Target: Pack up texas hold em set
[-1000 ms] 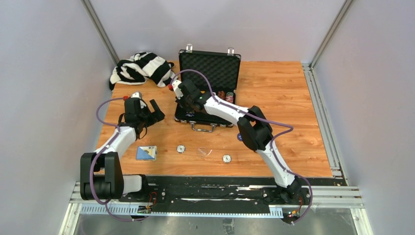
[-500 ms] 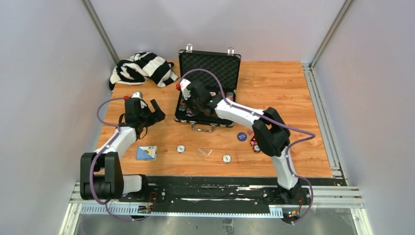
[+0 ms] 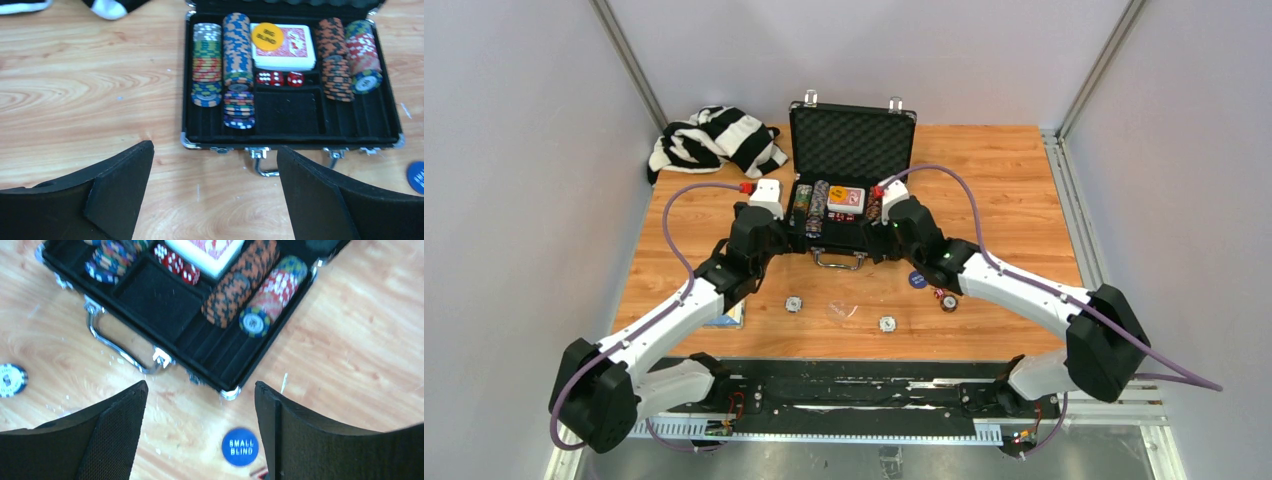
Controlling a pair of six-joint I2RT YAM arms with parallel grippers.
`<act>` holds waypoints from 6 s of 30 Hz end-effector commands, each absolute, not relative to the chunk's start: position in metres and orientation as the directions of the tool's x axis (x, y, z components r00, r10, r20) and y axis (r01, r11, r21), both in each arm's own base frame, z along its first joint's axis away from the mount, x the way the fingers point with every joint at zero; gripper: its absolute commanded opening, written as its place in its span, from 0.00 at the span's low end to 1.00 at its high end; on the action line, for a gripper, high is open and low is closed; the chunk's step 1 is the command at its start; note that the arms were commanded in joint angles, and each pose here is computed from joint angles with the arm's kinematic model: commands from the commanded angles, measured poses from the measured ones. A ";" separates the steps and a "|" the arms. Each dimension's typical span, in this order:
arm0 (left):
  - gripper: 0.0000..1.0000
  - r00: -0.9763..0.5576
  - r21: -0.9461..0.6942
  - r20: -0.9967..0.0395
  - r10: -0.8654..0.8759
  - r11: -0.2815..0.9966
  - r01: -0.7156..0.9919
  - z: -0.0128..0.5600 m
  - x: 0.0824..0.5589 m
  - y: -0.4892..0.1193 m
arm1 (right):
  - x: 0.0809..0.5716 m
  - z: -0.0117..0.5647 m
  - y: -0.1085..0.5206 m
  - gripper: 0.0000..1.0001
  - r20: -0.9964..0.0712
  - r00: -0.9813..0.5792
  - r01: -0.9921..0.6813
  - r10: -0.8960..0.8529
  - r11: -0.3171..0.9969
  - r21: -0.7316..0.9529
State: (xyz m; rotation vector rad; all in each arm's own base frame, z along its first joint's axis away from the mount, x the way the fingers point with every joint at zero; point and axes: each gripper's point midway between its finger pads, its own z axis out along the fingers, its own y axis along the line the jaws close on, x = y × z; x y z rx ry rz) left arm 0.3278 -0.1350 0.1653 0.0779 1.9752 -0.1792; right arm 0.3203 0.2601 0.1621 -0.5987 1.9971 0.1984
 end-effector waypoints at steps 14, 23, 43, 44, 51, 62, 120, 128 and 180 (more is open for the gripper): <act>0.98 -0.541 -0.066 -0.839 -0.057 0.998 -0.003 0.131 0.330 -0.128 | 0.257 0.093 0.158 0.79 -0.683 -0.702 -0.314 -0.201 0.949 0.044; 0.98 -0.580 -0.224 -0.811 -0.077 0.957 0.186 0.127 0.328 -0.178 | 0.237 0.079 0.109 0.80 -0.623 -0.775 -0.144 -0.107 0.990 0.009; 0.98 -0.595 -0.265 -0.801 -0.070 0.932 0.248 0.123 0.321 -0.191 | 0.203 0.034 0.095 0.76 -0.515 -0.857 -0.049 -0.019 0.998 0.045; 0.98 -0.597 -0.265 -0.799 -0.069 0.932 0.247 0.123 0.321 -0.191 | 0.202 0.032 0.094 0.75 -0.510 -0.860 -0.047 -0.018 0.998 0.046; 0.98 -0.602 -0.273 -0.795 -0.070 0.929 0.252 0.122 0.319 -0.191 | 0.196 0.025 0.092 0.72 -0.493 -0.870 -0.050 -0.025 0.998 0.039; 0.98 -0.612 -0.273 -0.788 -0.064 0.928 0.255 0.119 0.315 -0.191 | 0.199 0.011 0.092 0.66 -0.473 -0.881 -0.031 -0.017 0.999 0.020; 0.98 -0.676 -0.374 -0.736 -0.041 0.857 0.355 0.122 0.304 -0.221 | 0.222 0.048 0.107 0.39 -0.569 -0.819 -0.122 -0.068 0.991 0.056; 0.92 -0.769 -0.562 -0.638 0.036 0.662 0.497 0.127 0.284 -0.275 | 0.222 0.058 0.120 0.38 -0.592 -0.798 -0.206 -0.111 0.974 0.094; 0.87 -0.947 -0.895 -0.296 0.127 0.310 0.322 0.118 0.243 -0.347 | 0.208 0.124 0.248 0.38 -0.667 -0.637 -0.596 -0.386 0.795 0.110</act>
